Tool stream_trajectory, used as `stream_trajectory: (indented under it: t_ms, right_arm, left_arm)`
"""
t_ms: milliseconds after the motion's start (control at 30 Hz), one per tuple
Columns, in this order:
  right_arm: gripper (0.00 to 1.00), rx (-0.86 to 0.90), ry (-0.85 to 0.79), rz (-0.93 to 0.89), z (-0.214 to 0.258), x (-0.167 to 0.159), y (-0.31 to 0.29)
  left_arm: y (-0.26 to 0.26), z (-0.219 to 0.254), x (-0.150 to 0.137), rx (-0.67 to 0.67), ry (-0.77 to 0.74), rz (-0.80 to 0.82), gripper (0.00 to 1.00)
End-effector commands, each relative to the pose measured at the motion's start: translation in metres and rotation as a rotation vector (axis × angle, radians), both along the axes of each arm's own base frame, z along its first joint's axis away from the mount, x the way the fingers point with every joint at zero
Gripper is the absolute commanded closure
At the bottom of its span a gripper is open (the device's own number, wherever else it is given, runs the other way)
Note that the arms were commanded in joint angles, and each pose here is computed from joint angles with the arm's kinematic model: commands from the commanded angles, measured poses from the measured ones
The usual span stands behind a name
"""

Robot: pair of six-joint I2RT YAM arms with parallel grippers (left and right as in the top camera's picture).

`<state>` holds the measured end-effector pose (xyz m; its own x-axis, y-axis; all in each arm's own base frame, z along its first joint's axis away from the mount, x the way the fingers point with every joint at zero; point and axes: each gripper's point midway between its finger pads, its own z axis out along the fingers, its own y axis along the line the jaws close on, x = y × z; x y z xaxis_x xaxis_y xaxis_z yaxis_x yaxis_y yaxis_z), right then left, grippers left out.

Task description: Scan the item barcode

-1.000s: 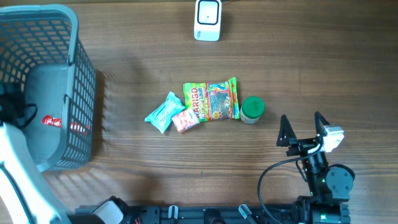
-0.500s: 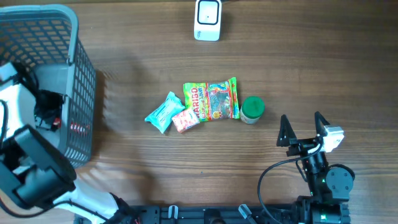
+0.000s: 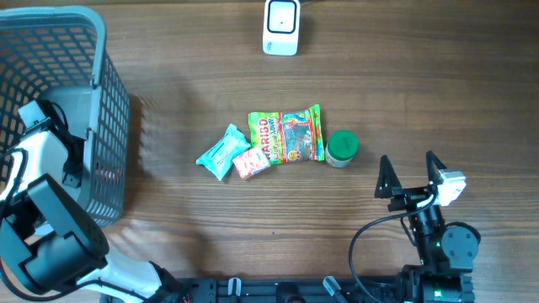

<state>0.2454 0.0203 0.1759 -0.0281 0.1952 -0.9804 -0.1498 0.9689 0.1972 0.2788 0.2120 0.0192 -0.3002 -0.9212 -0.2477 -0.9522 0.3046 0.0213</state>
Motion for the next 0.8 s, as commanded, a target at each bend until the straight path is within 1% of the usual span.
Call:
stream_trajectory:
  t_ms: [0, 100, 167, 200, 233, 300, 333, 400, 467, 500, 533, 567, 600, 667, 700, 767]
  right_arm:
    - [0.0, -0.014, -0.008, -0.005, 0.001, 0.0, -0.001]
    - [0.0, -0.014, -0.008, -0.005, 0.001, 0.0, -0.001]
    - [0.0, -0.013, -0.008, -0.005, 0.001, 0.0, -0.001]
    - [0.0, -0.014, -0.008, -0.005, 0.001, 0.0, -0.001]
    - [0.0, -0.014, -0.008, -0.005, 0.001, 0.0, -0.001]
    - [0.0, -0.014, -0.008, -0.005, 0.001, 0.0, -0.001]
    - [0.0, -0.013, -0.008, -0.005, 0.001, 0.0, -0.001]
    - [0.0, -0.013, -0.008, -0.005, 0.001, 0.0, -0.001]
    - [0.0, -0.014, -0.008, -0.005, 0.001, 0.0, -0.001]
    - [0.0, -0.014, -0.008, -0.005, 0.001, 0.0, -0.001]
    - [0.0, -0.014, -0.008, -0.005, 0.001, 0.0, -0.001]
    - [0.0, -0.014, -0.008, -0.005, 0.001, 0.0, -0.001]
    - [0.0, -0.014, -0.008, -0.005, 0.001, 0.0, -0.001]
    - [0.0, -0.014, -0.008, -0.005, 0.001, 0.0, -0.001]
    - [0.0, -0.014, -0.008, -0.005, 0.001, 0.0, -0.001]
    - [0.0, -0.014, -0.008, -0.005, 0.001, 0.0, -0.001]
  left_arm:
    - [-0.026, -0.027, -0.034, -0.142, 0.171, -0.003, 0.96]
    - [-0.006, 0.046, -0.003, -0.08, 0.074, -0.004, 0.96]
    - [0.011, 0.135, 0.023, 0.013, -0.072, -0.006, 0.96]
    - [0.015, 0.167, 0.03, 0.051, -0.13, -0.007, 0.96]
    - [0.018, 0.224, 0.035, 0.12, -0.238, -0.008, 0.96]
    - [0.016, 0.292, 0.032, 0.205, -0.375, -0.007, 0.96]
    - [0.009, 0.322, 0.028, 0.226, -0.452, -0.016, 0.96]
    - [-0.028, 0.373, 0.023, 0.2, -0.642, -0.1, 0.96]
    - [-0.037, 0.39, 0.015, 0.245, -0.677, -0.112, 0.96]
    - [-0.033, 0.39, 0.009, 0.291, -0.648, -0.092, 0.81]
    - [-0.027, 0.38, 0.008, 0.297, -0.598, -0.074, 0.31]
    - [-0.024, 0.369, 0.008, 0.285, -0.56, -0.067, 0.13]
    - [-0.021, 0.342, 0.014, 0.233, -0.491, -0.049, 0.0]
    - [-0.017, 0.298, 0.022, 0.144, -0.402, 0.033, 0.0]
    - [-0.012, 0.252, 0.03, 0.057, -0.327, 0.164, 0.0]
    - [-0.007, 0.201, 0.044, -0.022, -0.257, 0.307, 0.0]
